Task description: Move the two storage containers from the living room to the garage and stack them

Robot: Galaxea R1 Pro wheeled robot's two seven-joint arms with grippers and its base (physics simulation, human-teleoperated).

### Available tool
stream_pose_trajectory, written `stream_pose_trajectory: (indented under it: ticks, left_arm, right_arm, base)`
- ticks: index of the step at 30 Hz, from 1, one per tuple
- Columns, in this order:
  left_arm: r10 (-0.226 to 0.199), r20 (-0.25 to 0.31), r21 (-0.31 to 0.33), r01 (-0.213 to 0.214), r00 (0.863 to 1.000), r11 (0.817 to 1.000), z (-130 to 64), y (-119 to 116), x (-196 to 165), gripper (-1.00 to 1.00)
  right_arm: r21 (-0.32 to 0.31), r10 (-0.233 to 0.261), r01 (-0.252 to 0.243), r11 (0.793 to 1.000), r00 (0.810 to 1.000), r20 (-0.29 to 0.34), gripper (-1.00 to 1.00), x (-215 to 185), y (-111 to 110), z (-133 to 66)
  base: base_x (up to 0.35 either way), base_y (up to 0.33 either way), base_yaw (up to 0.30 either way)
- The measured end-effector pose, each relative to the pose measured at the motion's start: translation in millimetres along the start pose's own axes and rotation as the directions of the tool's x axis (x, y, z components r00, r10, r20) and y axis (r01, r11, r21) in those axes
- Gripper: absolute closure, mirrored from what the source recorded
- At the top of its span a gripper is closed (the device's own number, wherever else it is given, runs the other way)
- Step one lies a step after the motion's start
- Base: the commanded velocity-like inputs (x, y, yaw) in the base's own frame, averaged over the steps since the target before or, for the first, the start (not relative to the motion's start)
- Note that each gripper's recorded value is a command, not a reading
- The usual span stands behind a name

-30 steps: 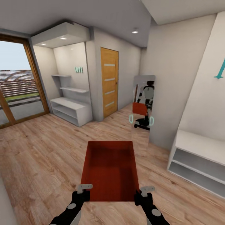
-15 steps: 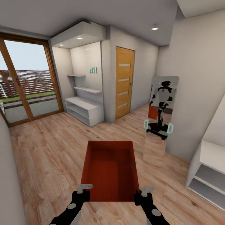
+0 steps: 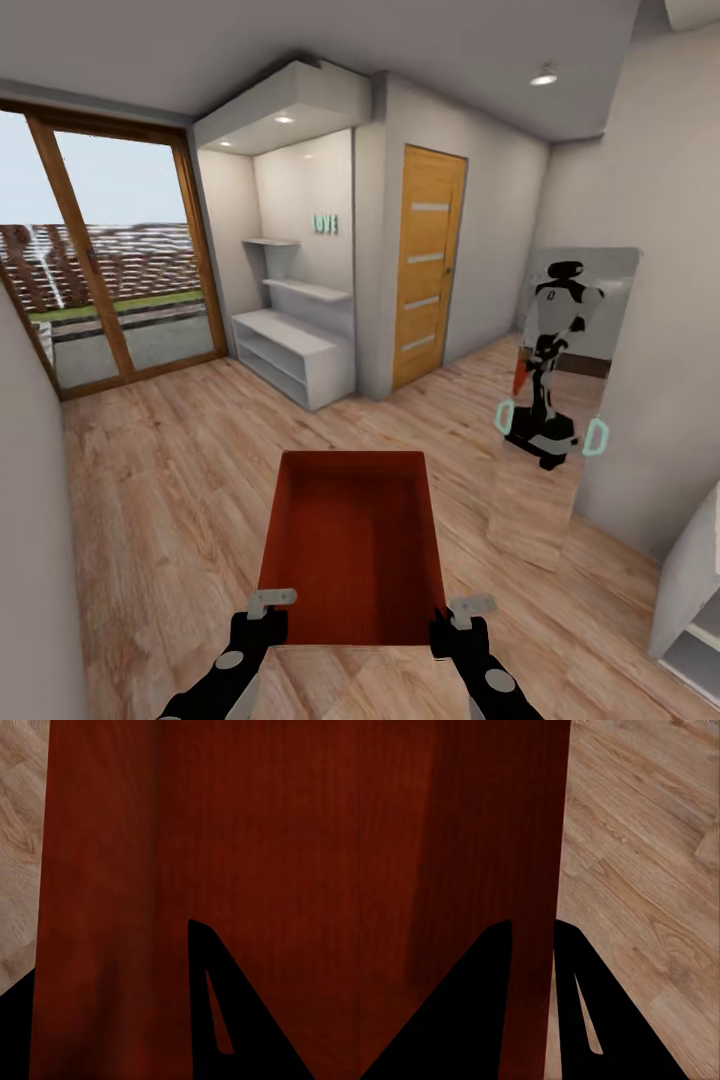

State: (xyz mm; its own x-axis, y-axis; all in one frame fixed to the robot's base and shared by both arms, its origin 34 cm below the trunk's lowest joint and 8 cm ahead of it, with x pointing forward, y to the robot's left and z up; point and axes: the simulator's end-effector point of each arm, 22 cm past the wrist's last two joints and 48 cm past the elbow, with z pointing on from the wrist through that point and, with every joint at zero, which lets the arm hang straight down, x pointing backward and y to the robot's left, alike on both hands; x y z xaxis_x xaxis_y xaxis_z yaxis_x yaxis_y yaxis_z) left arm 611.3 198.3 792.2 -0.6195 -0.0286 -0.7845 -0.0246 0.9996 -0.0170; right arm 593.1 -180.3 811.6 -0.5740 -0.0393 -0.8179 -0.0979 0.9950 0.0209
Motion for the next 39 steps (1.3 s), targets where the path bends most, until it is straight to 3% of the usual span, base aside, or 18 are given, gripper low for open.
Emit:
stream_pose_trajectory:
  ticks: [39]
  left_arm:
    - [0.000, -0.001, 0.000, 0.000, 1.000, 1.000, 0.0, -0.1, 0.0, 1.00]
  right_arm:
    - [0.000, 0.000, 0.000, 1.000, 1.000, -0.001, 1.00, 0.1, -0.1, 0.0]
  base:
    - [0.320, 0.087, 0.000]
